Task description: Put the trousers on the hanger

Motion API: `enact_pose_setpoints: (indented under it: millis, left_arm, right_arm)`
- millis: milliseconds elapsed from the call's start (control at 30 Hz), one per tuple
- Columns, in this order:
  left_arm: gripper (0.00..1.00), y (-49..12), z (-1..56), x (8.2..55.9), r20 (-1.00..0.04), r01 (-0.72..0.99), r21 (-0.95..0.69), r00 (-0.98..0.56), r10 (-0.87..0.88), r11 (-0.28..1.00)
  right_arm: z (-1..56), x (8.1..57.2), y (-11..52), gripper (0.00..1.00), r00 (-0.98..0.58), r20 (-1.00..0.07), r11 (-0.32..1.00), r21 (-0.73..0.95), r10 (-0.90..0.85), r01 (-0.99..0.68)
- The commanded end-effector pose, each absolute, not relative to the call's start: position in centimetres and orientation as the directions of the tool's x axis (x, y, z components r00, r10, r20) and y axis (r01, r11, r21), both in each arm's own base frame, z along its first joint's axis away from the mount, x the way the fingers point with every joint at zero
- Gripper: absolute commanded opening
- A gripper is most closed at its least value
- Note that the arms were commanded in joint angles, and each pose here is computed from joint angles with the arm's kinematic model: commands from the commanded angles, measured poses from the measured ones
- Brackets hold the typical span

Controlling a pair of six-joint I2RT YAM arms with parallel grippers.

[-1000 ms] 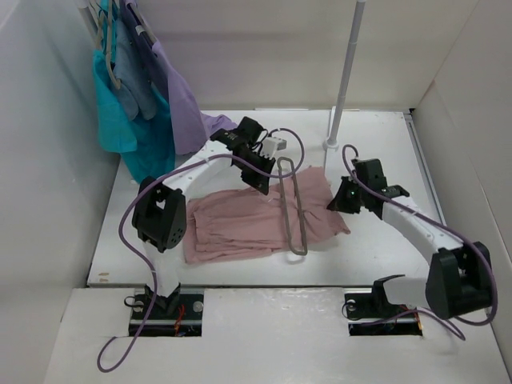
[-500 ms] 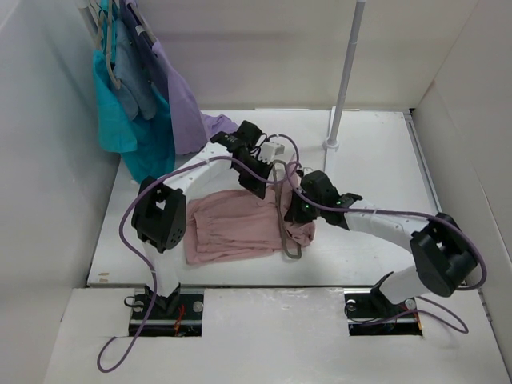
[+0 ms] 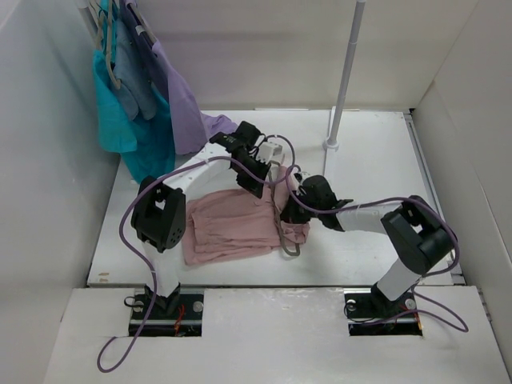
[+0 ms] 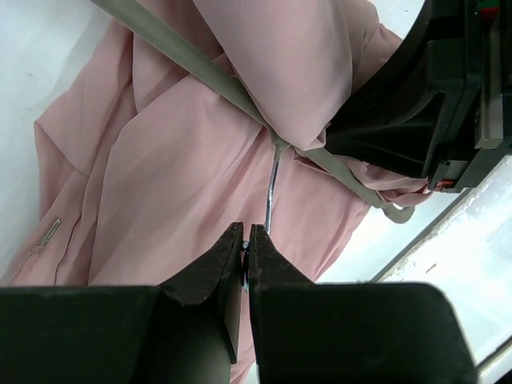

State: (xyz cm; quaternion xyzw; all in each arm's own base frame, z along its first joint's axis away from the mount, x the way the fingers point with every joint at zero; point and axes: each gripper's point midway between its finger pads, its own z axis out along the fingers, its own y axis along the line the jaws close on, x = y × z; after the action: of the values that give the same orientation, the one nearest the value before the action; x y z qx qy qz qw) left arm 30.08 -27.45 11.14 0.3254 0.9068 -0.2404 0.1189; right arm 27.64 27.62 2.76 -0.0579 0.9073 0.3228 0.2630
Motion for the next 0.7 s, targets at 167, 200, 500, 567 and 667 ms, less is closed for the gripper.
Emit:
enact_pose_setpoints:
  millis: [167,200,500,567,667]
  left_arm:
    - [0.00,-27.9,11.9,29.9,-0.390,0.672,-0.330,-0.737,0.553,0.663]
    - [0.00,-27.8,11.1,29.8,-0.377,0.673,-0.313,-0.735,0.563,0.670]
    - [0.00,-26.4,8.8,29.7,-0.328,0.660,-0.218,-0.743,0.583,0.719]
    - [0.00,-26.7,8.8,29.8,-0.337,0.667,-0.209,-0.736,0.588,0.715]
    - [0.00,-26.7,8.8,29.8,-0.337,0.667,-0.209,-0.736,0.588,0.715]
  right_arm:
    - [-0.7,26.2,24.1,0.13,-0.871,-0.490,0.880,0.405,-0.021,-0.249]
    - [0.4,26.3,23.6,0.26,-0.871,-0.491,0.894,0.376,-0.030,-0.243]
    - [12.4,29.6,22.2,0.58,-0.759,-0.626,0.905,0.195,-0.181,-0.377]
    - [14.0,30.4,21.5,0.63,-0.759,-0.628,0.904,0.206,-0.171,-0.374]
    - [15.4,31.7,19.9,0.63,-0.746,-0.653,0.919,0.202,-0.132,-0.340]
